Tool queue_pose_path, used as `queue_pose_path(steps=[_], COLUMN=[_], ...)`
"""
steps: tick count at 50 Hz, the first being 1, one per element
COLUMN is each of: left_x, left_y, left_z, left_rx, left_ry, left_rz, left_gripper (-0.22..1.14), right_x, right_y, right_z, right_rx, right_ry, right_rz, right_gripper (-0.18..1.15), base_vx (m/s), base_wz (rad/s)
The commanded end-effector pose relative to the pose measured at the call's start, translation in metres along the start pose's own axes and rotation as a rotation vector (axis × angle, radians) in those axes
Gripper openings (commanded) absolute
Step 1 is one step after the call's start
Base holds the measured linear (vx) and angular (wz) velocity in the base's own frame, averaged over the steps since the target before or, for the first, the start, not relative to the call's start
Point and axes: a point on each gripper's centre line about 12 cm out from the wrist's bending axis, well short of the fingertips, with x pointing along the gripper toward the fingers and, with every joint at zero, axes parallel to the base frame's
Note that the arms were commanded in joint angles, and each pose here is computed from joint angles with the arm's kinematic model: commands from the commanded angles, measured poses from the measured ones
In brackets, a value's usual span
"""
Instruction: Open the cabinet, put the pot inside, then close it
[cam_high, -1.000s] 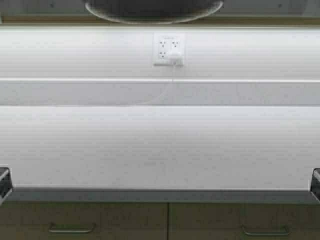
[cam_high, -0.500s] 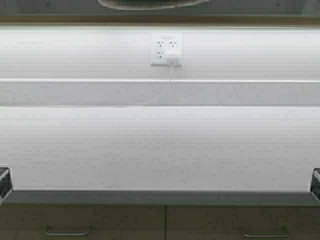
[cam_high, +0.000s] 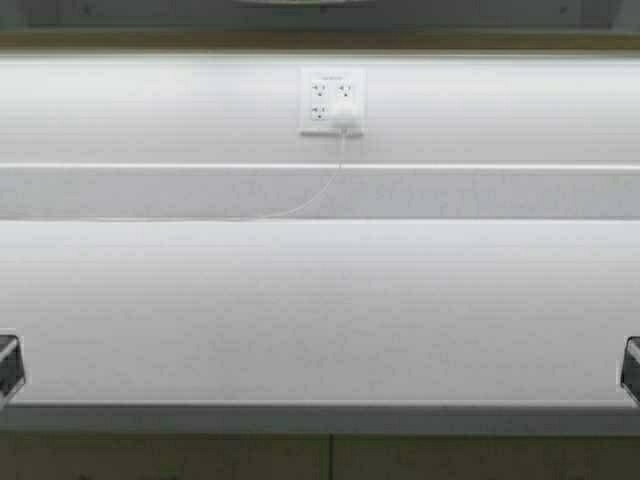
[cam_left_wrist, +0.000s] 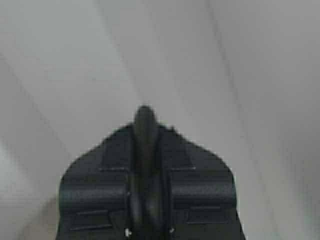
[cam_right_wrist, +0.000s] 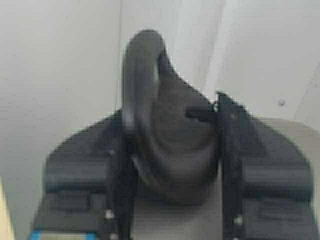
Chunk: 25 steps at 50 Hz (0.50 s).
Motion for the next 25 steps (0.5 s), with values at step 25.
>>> queue_pose_path(steps=[25], left_x=[-0.011], left_y=[-0.046], left_z=[-0.016], left_rx=[-0.037], left_ry=[0.052], left_rz=[-0.099], left_gripper=[0.04], right_x=[-0.018], right_y=[0.038], right_z=[-0.013], right_rx=[0.006], right_ry=[0.065], right_rz=[0.065], right_gripper=[0.08], base_vx=[0.15], base_wz=[0.02])
